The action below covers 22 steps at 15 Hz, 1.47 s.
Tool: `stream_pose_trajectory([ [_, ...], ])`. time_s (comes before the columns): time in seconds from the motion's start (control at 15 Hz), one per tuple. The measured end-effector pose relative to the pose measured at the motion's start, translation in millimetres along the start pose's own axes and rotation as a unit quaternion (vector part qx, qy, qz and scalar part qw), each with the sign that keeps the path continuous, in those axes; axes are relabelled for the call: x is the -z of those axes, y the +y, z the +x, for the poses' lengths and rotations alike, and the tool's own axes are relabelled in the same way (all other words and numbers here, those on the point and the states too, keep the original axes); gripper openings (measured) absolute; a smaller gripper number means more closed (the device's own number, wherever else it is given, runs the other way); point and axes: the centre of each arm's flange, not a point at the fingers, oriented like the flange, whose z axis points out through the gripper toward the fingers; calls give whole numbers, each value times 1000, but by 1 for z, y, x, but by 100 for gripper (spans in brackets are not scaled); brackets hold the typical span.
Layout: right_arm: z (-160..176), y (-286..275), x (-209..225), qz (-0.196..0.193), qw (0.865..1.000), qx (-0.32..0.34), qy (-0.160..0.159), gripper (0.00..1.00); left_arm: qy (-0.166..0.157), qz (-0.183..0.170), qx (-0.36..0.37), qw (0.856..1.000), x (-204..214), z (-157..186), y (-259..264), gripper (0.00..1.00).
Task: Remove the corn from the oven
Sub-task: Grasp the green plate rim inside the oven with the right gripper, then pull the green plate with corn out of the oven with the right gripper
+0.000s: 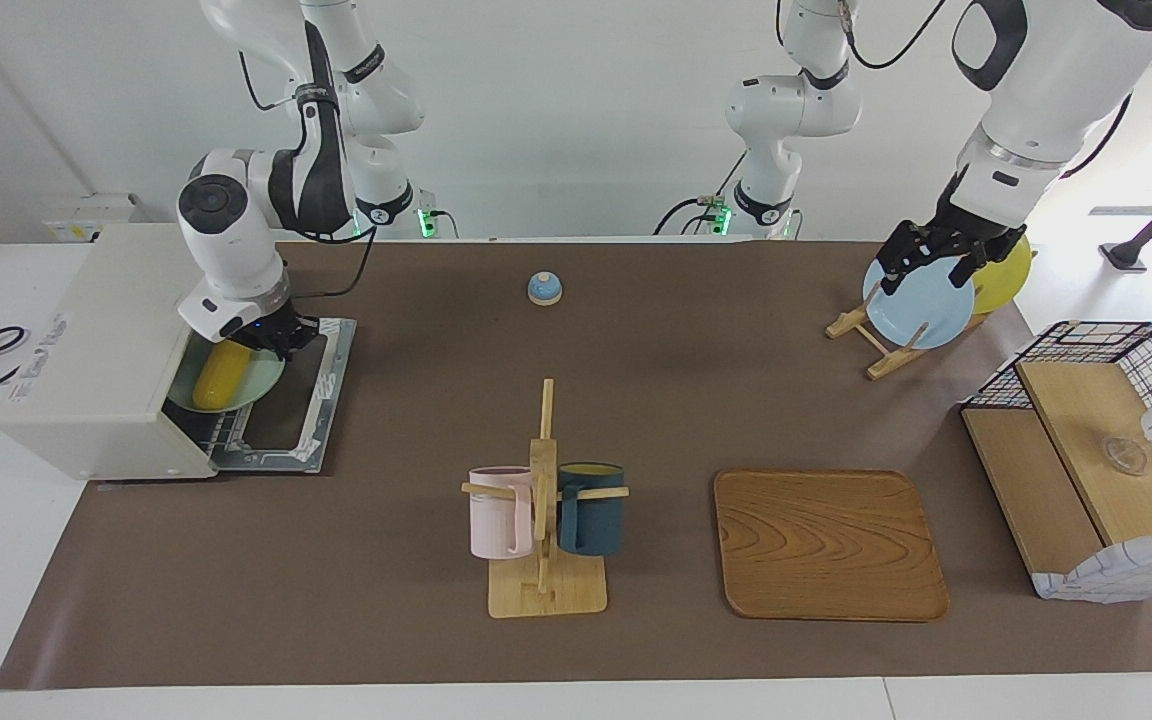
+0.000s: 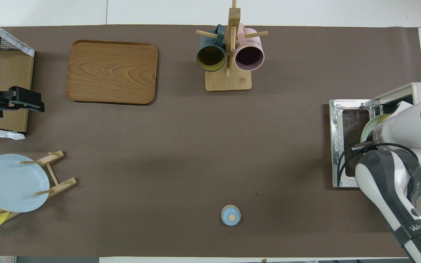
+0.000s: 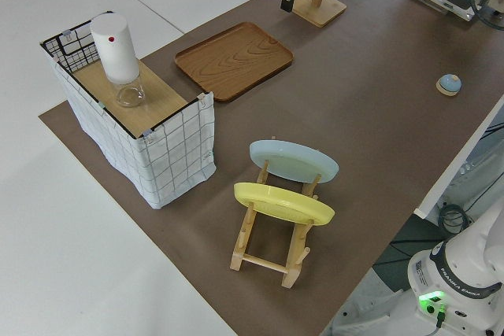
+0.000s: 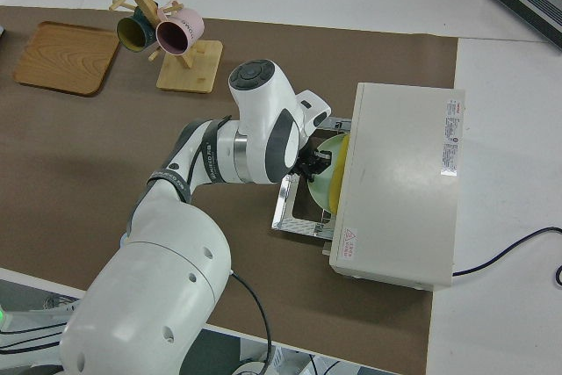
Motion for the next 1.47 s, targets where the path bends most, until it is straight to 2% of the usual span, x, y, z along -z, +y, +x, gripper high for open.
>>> stream_pose_trajectory([
  [0.2,12,-54,38,-13,1000,15,-11,3,0,0,0,1000,0,0,0,100],
  [0.4,20,-122,67,-27,1000,10,-3,3,0,0,0,1000,0,0,0,100],
  [0.8,39,-247,95,-48,999,-20,13,3,5,-1,0,1000,0,1,0,100],
  [1.0,55,-314,106,-64,997,-46,10,3,6,-1,0,1000,0,1,0,100],
  [1.27,74,-423,87,-82,995,-62,14,3,7,-1,3,1000,-1,2,-3,100],
  [1.47,82,-461,70,-50,996,-64,31,3,8,-1,4,1000,-1,3,-5,100],
])
